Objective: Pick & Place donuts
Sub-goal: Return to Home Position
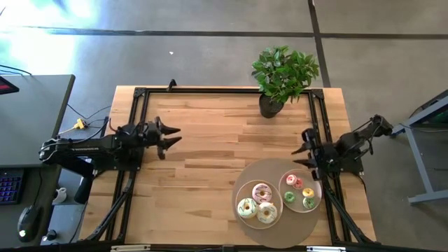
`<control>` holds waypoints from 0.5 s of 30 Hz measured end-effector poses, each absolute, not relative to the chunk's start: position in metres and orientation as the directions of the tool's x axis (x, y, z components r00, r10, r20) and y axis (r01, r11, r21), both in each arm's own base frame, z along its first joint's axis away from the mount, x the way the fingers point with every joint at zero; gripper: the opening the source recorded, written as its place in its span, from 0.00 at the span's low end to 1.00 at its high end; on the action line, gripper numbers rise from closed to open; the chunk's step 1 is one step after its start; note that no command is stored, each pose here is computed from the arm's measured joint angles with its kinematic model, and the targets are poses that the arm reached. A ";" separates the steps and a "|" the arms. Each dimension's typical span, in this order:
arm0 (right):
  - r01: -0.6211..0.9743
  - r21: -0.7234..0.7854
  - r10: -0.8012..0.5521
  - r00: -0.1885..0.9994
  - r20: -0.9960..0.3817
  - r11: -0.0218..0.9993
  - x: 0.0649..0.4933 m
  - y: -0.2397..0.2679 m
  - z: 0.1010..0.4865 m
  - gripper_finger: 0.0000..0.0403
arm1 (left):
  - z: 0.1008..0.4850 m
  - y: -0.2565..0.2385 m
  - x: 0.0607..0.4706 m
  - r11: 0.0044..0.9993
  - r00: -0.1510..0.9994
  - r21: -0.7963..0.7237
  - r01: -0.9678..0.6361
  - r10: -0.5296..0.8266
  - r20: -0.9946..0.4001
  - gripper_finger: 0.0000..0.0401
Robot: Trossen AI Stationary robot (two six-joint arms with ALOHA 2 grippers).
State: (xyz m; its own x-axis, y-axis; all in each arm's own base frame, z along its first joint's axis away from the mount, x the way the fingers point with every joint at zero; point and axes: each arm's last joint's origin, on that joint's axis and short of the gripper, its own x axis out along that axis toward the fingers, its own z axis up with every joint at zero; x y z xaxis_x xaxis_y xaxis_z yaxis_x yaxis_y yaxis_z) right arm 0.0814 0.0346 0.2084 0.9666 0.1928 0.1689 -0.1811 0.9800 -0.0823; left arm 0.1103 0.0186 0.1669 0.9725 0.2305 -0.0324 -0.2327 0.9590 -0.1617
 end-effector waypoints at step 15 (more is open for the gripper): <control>0.038 -0.124 -0.017 0.987 0.160 0.992 0.088 0.032 0.184 0.30 | 0.151 0.018 0.109 0.955 0.954 -0.144 -0.258 0.228 -0.195 0.44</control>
State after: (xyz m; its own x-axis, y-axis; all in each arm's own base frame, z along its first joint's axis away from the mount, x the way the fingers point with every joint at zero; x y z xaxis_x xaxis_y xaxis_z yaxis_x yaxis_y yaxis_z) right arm 0.0884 0.0320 0.1836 0.9869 -0.0174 0.1603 0.0376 0.9915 -0.1242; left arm 0.1086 0.0183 0.1509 0.9540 0.2282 -0.1946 -0.2580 0.9553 -0.1443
